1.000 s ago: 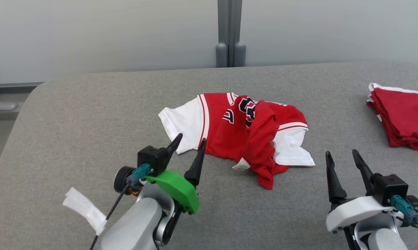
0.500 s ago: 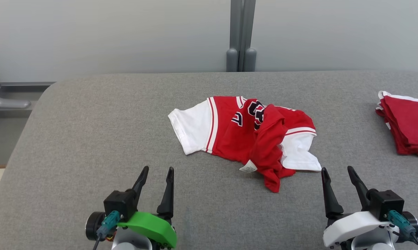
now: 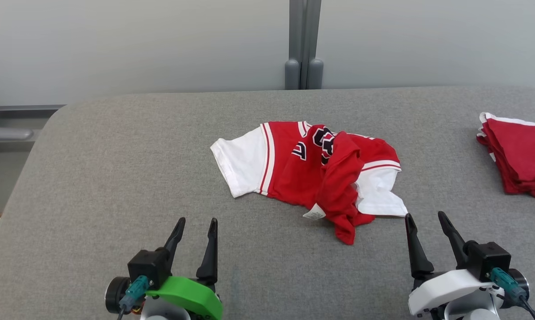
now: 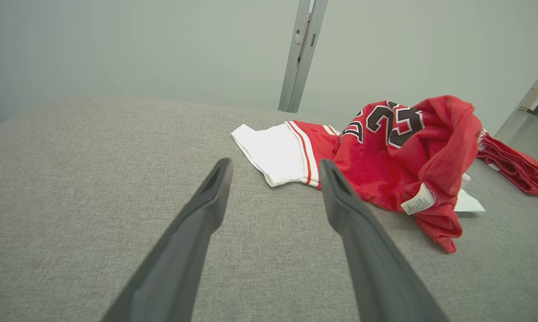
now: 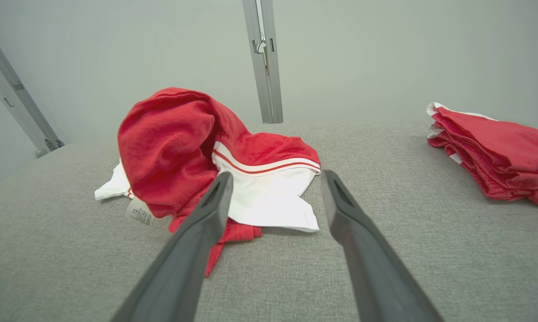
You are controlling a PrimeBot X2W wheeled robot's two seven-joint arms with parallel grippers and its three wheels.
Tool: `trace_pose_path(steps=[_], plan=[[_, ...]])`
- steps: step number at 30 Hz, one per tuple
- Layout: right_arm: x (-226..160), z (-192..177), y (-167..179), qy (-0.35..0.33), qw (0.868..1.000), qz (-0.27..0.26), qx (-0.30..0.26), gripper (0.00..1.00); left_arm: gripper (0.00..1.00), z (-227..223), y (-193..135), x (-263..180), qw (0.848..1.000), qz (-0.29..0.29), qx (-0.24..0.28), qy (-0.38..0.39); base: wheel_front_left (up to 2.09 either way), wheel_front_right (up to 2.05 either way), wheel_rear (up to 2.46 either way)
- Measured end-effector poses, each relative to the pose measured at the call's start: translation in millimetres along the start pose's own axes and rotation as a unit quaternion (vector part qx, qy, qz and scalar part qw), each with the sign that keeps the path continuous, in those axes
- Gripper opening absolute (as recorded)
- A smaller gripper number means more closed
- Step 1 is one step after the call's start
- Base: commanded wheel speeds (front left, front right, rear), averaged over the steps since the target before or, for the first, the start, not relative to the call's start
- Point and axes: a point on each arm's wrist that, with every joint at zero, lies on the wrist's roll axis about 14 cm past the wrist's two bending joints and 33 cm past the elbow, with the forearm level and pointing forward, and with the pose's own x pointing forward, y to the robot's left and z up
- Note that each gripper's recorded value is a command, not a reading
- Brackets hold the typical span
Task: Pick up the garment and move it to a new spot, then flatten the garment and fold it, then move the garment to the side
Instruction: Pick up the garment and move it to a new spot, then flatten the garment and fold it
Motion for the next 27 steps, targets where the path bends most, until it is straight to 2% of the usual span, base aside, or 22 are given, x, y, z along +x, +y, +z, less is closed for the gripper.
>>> trace_pose_path(steps=[15, 22, 25, 27], plan=[[2, -4, -3, 0.005, 1.0, -0.004, -0.003, 1.0, 1.0, -15, 3, 1, 1.0, 0.002, 0.001, 0.022, 0.0, 0.0, 0.0], [10, -2, -5, 0.003, 1.0, -0.005, -0.004, 1.0, 1.0, -19, -20, 26, 0.998, -0.048, 0.02, 0.039, 0.0, 0.0, 0.0], [16, 0, -6, 0.0, 1.0, -0.005, -0.007, 1.0, 1.0, -30, -28, 42, 0.995, -0.064, 0.007, 0.071, 0.0, 0.0, 0.0], [19, 1, -7, -0.002, 1.0, -0.005, -0.009, 1.0, 1.0, -37, -32, 56, 0.993, -0.074, 0.017, 0.092, 0.0, 0.0, 0.0]])
